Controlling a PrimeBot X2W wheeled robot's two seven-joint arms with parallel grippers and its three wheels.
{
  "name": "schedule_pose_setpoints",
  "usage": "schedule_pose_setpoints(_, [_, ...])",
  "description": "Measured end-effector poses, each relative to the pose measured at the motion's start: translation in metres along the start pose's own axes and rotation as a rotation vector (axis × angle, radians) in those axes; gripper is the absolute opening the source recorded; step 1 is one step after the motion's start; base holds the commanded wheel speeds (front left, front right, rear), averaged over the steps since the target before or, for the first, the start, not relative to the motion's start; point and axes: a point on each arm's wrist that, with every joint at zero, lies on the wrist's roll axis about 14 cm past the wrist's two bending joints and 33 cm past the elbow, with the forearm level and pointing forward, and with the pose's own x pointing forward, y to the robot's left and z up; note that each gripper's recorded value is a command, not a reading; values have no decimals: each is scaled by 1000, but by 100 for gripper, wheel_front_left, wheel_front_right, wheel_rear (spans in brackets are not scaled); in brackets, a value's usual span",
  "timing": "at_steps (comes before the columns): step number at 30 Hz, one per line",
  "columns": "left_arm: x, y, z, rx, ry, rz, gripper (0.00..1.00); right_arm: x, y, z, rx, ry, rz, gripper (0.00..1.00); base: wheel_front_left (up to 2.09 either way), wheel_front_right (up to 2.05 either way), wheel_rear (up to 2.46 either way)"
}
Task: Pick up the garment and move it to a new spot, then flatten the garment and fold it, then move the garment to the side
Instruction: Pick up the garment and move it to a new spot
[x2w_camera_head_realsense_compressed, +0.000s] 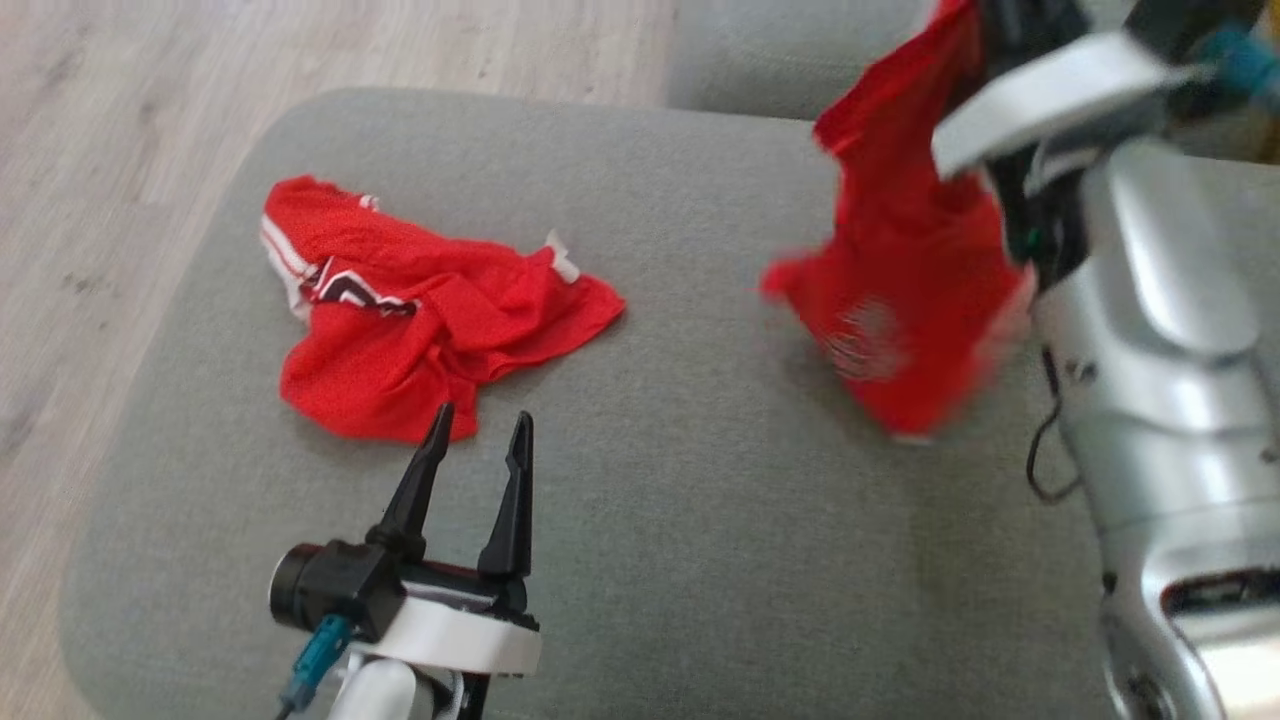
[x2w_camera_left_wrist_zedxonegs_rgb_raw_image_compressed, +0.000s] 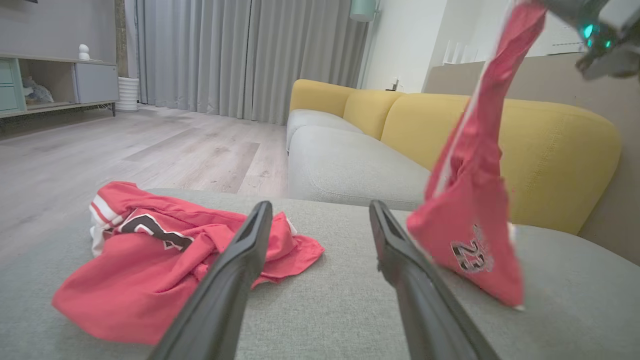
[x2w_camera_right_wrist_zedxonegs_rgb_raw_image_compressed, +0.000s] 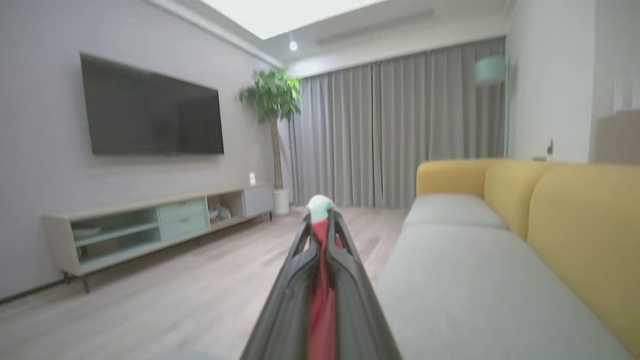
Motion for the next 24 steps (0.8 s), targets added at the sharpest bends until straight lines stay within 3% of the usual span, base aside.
schedule_pose_setpoints(4, [1,-9,0,-2,-3,-27,100,1,-14,45,18,-91,-35,0,0,0,0])
schedule_pose_setpoints(9, [8,-21,3,-1,-14,-70,100,-26,-83,64,-11,-101,-224,0,0,0,0])
schedule_pose_setpoints(12, [11,-23,-1,2,-2,-78,100,-64,-145,27,-44,32,-389,0,0,0,0])
schedule_pose_setpoints(15, [15,-23,-7,-3,15,-81,100,-121,-196,-40,-67,253,-542,0,0,0,0])
schedule_pose_setpoints(16, [16,-23,-9,-4,22,-83,100,-143,-210,-60,-83,325,-589,100,0,0,0])
schedule_pose_setpoints(18, [19,-24,-14,-8,35,-92,100,-183,-233,-92,-139,459,-667,100,0,0,0])
schedule_pose_setpoints(20, [24,-25,-15,-7,36,-96,100,-207,-248,-102,-146,489,-739,100,0,0,0])
schedule_pose_setpoints(24, [31,-29,-14,0,33,-118,100,-194,-235,-102,-133,423,-738,100,0,0,0])
